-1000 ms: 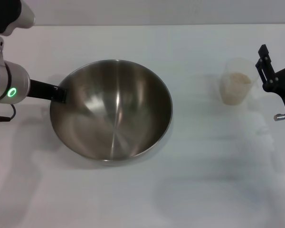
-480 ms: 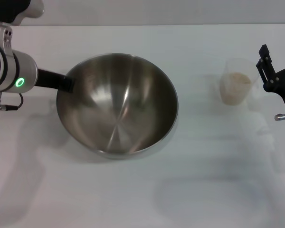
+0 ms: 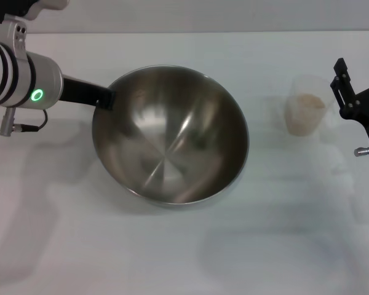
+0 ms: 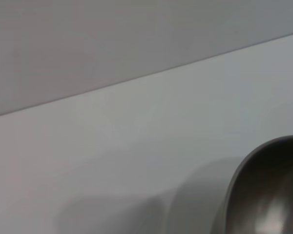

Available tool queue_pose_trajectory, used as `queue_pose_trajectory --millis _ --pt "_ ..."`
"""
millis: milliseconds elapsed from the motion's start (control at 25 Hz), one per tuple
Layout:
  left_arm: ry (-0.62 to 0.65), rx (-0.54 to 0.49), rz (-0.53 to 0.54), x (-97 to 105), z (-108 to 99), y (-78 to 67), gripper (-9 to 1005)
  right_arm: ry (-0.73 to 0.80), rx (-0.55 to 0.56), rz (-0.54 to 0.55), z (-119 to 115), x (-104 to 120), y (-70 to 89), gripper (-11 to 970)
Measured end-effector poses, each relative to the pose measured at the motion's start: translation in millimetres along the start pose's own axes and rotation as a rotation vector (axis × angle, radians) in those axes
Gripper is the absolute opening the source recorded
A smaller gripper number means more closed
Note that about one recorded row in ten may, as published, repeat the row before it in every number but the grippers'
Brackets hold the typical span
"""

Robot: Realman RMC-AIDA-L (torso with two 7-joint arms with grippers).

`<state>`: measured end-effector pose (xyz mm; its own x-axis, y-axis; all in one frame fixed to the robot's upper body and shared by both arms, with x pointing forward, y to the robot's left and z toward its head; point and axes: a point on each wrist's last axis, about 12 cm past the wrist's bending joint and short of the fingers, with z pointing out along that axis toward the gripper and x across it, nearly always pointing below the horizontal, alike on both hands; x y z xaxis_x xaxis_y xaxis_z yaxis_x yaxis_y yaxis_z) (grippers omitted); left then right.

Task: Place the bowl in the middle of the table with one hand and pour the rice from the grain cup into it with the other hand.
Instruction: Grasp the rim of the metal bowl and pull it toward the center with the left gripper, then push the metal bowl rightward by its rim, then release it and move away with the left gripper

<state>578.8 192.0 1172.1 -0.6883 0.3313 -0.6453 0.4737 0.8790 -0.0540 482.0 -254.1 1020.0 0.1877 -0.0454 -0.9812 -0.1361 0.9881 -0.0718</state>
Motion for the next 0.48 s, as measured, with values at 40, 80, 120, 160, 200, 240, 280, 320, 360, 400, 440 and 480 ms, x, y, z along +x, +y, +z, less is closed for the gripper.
queue_pose_trajectory --millis 40,80,120,160,200,240,280,320,360,400,440,480 --pt "-0.007 0.01 0.0 -1 0 -0.2 49 0.0 0.0 0.001 0 0 0.2 638" --pt "-0.016 0.017 -0.002 -2 0 -0.3 48 0.0 0.0 0.001 0 0 0.3 638" --pt "-0.023 0.017 -0.003 -3 0 0.1 47 0.0 0.0 0.001 0 0 0.3 638" --pt "-0.023 0.017 -0.003 -3 0 0.1 46 0.001 0.0 0.001 0 0 0.3 638" --pt "-0.04 0.014 -0.003 -5 0 0.6 45 0.001 0.0 0.001 0 0 0.4 638" --pt "-0.045 0.013 -0.001 -5 0 0.4 44 0.001 0.0 0.001 0 0 0.4 638" --pt "-0.05 0.013 0.001 -6 0 -0.1 43 0.001 0.0 0.001 0 0 0.5 638" --pt "-0.056 0.015 0.007 -9 0 -1.3 42 0.001 0.0 0.001 0 0 0.6 638" --pt "-0.062 0.017 0.016 -12 0 -2.9 42 0.001 -0.001 0.002 0 0 0.7 638" --pt "-0.065 0.018 0.021 -13 0 -3.7 42 0.0 -0.001 0.002 0 0 0.8 638" --pt "-0.067 0.02 0.027 -15 0 -4.4 41 0.0 -0.001 0.002 1 0 0.9 638" --pt "-0.07 0.024 0.038 -17 0 -5.8 41 0.0 -0.002 0.002 1 0 0.9 638"
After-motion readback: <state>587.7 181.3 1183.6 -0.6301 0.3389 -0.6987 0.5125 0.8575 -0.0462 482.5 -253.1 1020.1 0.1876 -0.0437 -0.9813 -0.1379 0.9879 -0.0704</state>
